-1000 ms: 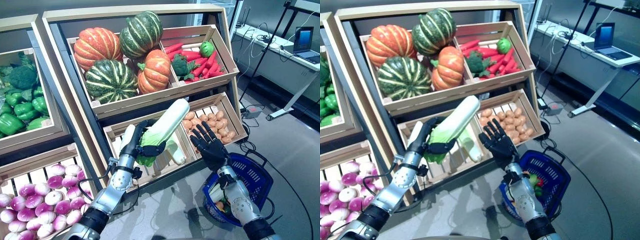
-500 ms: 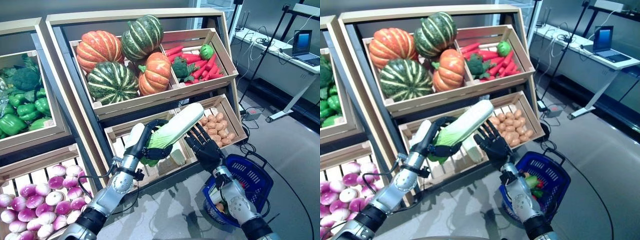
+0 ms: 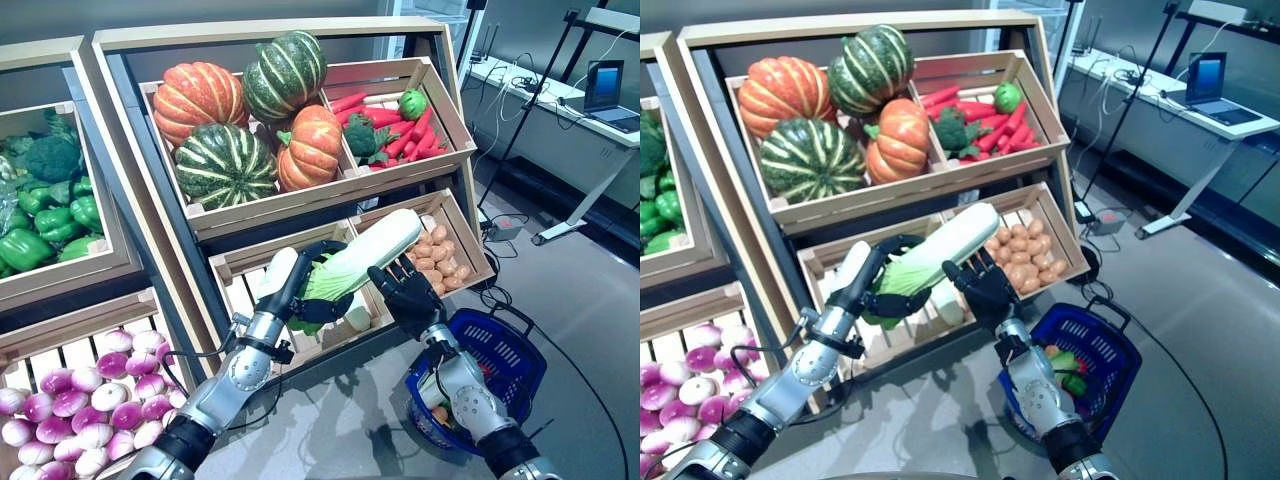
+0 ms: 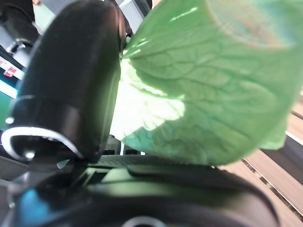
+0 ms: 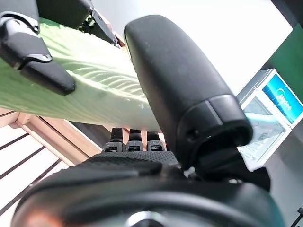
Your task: Put vegetables into the basket
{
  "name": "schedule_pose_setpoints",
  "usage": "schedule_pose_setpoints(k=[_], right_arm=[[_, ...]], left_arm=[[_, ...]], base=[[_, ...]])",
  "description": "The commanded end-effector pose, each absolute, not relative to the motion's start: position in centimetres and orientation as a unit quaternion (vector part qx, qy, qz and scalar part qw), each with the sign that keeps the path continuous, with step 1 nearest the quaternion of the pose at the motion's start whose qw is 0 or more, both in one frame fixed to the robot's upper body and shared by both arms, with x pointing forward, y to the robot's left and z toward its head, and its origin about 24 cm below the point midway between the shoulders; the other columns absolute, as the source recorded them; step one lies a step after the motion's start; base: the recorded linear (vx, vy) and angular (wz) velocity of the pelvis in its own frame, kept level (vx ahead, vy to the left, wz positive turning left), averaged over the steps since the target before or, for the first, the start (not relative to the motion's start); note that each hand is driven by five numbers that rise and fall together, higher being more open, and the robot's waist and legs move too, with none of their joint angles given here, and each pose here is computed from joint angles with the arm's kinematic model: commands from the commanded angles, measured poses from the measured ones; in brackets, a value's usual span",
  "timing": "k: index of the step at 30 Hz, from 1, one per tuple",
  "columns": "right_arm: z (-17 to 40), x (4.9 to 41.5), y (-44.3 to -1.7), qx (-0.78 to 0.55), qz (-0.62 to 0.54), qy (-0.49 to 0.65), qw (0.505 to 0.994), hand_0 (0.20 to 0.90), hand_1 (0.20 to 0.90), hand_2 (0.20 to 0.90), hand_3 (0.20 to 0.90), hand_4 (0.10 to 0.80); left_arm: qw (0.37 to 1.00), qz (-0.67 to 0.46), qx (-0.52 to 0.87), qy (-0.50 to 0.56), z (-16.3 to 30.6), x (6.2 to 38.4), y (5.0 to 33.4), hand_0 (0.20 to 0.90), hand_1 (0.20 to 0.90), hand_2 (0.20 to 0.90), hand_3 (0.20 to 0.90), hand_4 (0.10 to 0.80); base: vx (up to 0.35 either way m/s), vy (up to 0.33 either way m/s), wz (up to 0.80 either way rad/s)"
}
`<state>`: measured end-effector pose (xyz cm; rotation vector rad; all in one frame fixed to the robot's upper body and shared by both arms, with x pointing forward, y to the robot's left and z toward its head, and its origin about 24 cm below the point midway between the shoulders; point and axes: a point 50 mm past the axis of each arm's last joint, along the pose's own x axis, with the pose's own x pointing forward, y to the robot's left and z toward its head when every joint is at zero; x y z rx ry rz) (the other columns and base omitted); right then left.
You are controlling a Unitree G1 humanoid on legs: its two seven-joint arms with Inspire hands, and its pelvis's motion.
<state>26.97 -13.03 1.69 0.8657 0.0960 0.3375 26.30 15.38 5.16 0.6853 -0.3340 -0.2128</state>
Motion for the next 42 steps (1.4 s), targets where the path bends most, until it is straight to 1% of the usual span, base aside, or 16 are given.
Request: schedule_pose_setpoints(k=[1,6,16,23,24,25,26,27,31,42], right_arm=[[10.1,30.4,-11.7,0.443,0.244,-0.114,0.855,0.9,0.9,0.9,0.9,0.8],[11.5,30.7,-11.7,0.443,0.251,-0.133,0.85,0.9,0.9,0.9,0.9,0.8],[14.1,31.4,-12.0,0.448,0.255,-0.194,0.835,0.9,0.9,0.9,0.9,0.8],[15.6,31.4,-12.5,0.438,0.251,-0.243,0.828,0.9,0.9,0.9,0.9,0.8],[15.9,31.3,-12.7,0.434,0.252,-0.254,0.827,0.566,0.566,0.566,0.566,0.577],[16.0,31.3,-12.7,0.434,0.252,-0.256,0.826,0.373,0.373,0.373,0.373,0.449],[16.1,31.3,-12.8,0.435,0.25,-0.259,0.825,0.373,0.373,0.373,0.373,0.449],[16.2,31.2,-12.9,0.439,0.252,-0.267,0.82,0.3,0.3,0.3,0.3,0.4],[16.6,31.2,-13.0,0.44,0.259,-0.279,0.813,0.3,0.3,0.3,0.3,0.4],[16.8,31.1,-13.0,0.429,0.263,-0.278,0.818,0.3,0.3,0.3,0.3,0.4]], left_arm=[[0.876,-0.141,0.314,-0.338,11.3,27.2,12.4,0.3,0.3,0.3,0.3,0.4],[0.874,-0.16,0.316,-0.333,10.8,27.0,12.1,0.3,0.3,0.3,0.3,0.4],[0.867,-0.246,0.294,-0.317,9.4,25.5,9.9,0.3,0.3,0.3,0.3,0.4],[0.874,-0.268,0.285,-0.289,8.1,25.0,9.3,0.3,0.3,0.3,0.3,0.4],[0.876,-0.267,0.283,-0.284,7.9,24.9,9.3,0.3,0.3,0.3,0.3,0.4],[0.877,-0.267,0.283,-0.283,7.9,24.9,9.3,0.3,0.3,0.3,0.3,0.4],[0.877,-0.268,0.283,-0.282,7.8,24.9,9.3,0.3,0.3,0.3,0.3,0.4],[0.876,-0.269,0.283,-0.281,7.8,24.8,9.3,0.3,0.3,0.3,0.3,0.4],[0.875,-0.273,0.285,-0.28,7.6,24.8,9.1,0.3,0.3,0.3,0.3,0.4],[0.878,-0.265,0.285,-0.277,7.5,24.8,9.4,0.3,0.3,0.3,0.3,0.4]], base=[[0.0,0.0,0.0],[0.0,0.0,0.0],[0.0,0.0,0.0],[-0.008,-0.004,0.03],[0.0,0.0,0.0],[0.0,0.0,0.0],[0.0,0.0,0.0],[0.0,0.0,0.0],[-0.006,-0.008,0.04],[0.0,0.0,0.01]])
